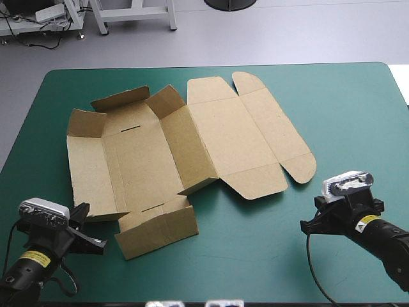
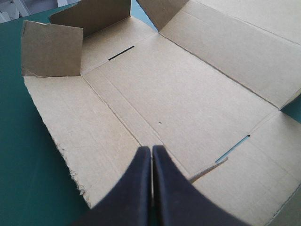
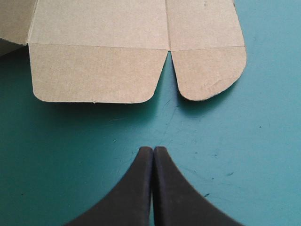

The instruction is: Fold the box

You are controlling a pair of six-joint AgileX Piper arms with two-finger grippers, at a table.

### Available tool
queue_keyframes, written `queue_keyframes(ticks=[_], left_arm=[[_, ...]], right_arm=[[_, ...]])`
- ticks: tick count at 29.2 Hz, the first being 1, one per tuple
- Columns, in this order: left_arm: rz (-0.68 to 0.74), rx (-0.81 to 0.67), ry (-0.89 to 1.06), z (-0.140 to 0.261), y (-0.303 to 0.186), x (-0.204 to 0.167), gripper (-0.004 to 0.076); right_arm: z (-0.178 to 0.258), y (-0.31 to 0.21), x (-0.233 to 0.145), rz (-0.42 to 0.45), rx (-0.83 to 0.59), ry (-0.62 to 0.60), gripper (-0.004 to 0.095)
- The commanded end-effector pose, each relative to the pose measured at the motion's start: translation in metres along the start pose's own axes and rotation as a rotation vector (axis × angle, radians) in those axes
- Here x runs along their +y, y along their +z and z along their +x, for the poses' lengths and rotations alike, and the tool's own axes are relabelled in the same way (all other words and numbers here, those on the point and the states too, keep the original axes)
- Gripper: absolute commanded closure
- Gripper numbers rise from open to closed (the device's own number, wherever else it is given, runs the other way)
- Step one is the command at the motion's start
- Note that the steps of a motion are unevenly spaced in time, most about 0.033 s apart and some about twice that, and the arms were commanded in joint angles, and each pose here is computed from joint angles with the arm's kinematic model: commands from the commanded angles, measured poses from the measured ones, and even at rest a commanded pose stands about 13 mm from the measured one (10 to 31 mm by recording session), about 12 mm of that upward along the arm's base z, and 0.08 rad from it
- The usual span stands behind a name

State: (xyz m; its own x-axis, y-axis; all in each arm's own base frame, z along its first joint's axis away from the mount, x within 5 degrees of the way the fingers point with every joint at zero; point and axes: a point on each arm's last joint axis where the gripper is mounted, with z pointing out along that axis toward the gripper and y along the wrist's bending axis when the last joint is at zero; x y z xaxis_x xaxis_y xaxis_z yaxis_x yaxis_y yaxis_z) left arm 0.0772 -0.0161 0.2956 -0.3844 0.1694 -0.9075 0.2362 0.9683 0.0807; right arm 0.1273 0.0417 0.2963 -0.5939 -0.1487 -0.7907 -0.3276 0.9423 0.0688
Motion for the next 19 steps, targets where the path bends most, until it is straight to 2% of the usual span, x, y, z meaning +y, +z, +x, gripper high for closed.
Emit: queue_keyframes(ticks=[1, 12, 14, 19], left_arm=[[0.001, -0.090, -0.016, -0.0146, -0.0033, 0.0006, 0.0729], [0.003, -0.089, -0.021, -0.0145, -0.0033, 0.0004, 0.0729], [0.019, -0.082, -0.076, -0.0140, -0.0029, -0.0008, 0.0729], [0.017, 0.036, -0.198, -0.0229, 0.0034, 0.0012, 0.0729]], right_arm=[[-0.0136, -0.0067, 0.0004, 0.003, -0.085, -0.002, 0.0933], [-0.0126, -0.0062, 0.0009, -0.003, -0.072, 0.003, 0.0933], [-0.0127, -0.0062, 0.0017, -0.013, -0.073, 0.016, 0.0933], [-0.0129, -0.0058, 0.0026, -0.023, -0.073, 0.031, 0.0933]])
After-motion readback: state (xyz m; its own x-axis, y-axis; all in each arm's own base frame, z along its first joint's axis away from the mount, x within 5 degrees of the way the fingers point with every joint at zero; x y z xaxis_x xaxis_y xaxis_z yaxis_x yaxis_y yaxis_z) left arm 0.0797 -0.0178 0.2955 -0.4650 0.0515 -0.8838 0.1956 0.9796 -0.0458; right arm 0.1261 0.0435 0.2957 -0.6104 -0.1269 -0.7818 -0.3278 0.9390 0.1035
